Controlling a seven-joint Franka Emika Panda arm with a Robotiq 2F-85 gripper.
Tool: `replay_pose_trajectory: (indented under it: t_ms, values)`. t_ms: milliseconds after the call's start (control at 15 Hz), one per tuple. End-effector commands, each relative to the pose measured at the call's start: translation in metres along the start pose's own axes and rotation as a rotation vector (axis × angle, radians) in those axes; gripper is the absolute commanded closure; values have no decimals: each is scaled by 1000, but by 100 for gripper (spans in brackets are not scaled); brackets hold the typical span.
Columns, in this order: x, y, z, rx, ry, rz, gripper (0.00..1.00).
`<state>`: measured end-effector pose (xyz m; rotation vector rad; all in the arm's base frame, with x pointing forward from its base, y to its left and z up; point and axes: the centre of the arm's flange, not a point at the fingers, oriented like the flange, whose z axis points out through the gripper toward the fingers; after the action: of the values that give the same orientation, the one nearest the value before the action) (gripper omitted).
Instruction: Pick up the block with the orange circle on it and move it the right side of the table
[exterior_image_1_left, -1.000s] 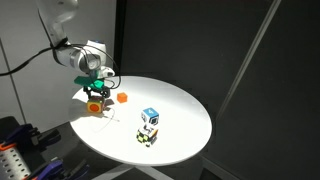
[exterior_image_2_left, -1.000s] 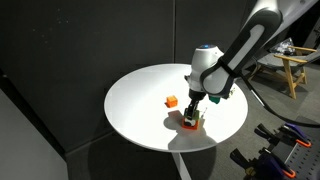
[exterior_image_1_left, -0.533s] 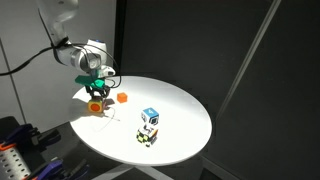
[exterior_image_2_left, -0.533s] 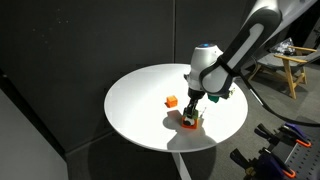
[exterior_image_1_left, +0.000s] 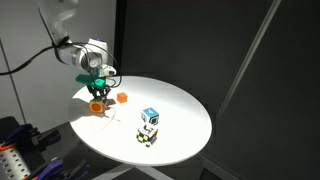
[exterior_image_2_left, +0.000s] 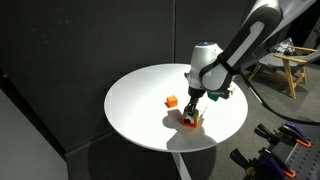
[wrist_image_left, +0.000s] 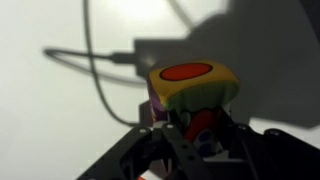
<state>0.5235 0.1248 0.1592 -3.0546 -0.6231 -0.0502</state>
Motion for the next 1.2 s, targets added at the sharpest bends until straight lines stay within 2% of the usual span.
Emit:
replay_pose_trajectory:
  t_ms: [0,267,533,1133]
  values:
    - [2,6,-20,-13,-15,54,87]
    - [4,13,-34,-17,-17,103,91]
    - [5,25,-48,-22,-10,198,91]
    - [3,71,-53,28,1,585,91]
